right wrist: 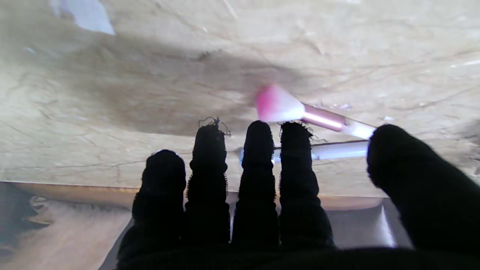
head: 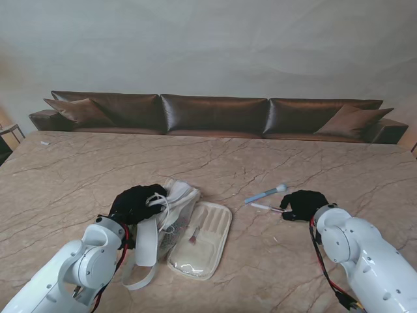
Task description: Pack the cosmetics bag
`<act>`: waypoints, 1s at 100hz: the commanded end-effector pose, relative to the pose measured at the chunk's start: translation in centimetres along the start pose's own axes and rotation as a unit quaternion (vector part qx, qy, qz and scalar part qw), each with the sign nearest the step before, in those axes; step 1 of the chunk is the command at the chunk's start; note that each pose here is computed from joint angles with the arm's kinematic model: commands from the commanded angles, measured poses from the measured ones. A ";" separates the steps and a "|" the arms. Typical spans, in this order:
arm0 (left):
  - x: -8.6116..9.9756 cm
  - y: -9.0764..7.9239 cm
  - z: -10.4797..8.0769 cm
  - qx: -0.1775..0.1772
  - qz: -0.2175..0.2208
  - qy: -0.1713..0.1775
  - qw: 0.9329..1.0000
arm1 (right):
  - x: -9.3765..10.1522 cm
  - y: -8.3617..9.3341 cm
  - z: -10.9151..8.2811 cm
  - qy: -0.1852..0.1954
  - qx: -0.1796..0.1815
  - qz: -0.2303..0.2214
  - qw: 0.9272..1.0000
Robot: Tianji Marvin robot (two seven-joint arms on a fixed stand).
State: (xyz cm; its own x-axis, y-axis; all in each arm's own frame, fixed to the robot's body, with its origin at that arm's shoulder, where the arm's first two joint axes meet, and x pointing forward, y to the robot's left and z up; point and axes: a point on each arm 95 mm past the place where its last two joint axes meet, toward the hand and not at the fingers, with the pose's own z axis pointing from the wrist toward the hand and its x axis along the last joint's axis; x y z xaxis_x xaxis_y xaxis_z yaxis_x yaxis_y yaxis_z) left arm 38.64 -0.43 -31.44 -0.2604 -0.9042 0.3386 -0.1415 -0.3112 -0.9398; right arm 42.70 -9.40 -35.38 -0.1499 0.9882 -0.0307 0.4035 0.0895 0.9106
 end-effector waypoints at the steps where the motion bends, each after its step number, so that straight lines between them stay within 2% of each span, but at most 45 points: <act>1: 0.0 0.2 -0.2 -0.001 -0.003 -0.003 1.000 | -0.4 -0.6 -0.1 -0.007 0.018 -0.001 1.000; 16: 0.1 0.2 -0.1 -0.002 -0.003 -0.002 1.000 | -0.5 -0.9 -0.2 -0.003 0.036 -0.008 0.999; 31: 0.3 0.3 -0.1 -0.003 -0.005 -0.001 1.000 | 0.1 -1.3 -0.2 0.025 0.037 0.004 0.999; 62: 0.4 0.6 -0.2 -0.003 -0.006 0.000 1.000 | 2.4 -1.9 -0.4 0.083 0.051 0.017 0.995; 80: 0.5 0.7 -0.2 -0.005 -0.007 0.002 1.000 | 3.9 -2.3 0.1 0.127 0.063 0.049 0.989; 88: 0.5 0.7 -0.3 -0.006 -0.006 0.002 1.000 | 4.3 -2.1 0.2 0.139 0.056 0.054 0.987; 100: 0.4 0.7 -0.3 -0.007 -0.004 0.002 1.000 | 4.7 -1.3 0.1 0.150 0.023 0.068 0.986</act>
State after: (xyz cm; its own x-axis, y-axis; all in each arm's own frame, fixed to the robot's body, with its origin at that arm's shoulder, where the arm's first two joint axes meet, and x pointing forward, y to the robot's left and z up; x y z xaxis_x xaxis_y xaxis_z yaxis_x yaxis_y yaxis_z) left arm 38.50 -0.77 -31.55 -0.2655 -0.9020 0.3404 -0.1435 -0.3122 -0.9391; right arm 41.81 -5.55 -36.87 -0.3400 0.9191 0.1988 0.4948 -0.0049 0.8690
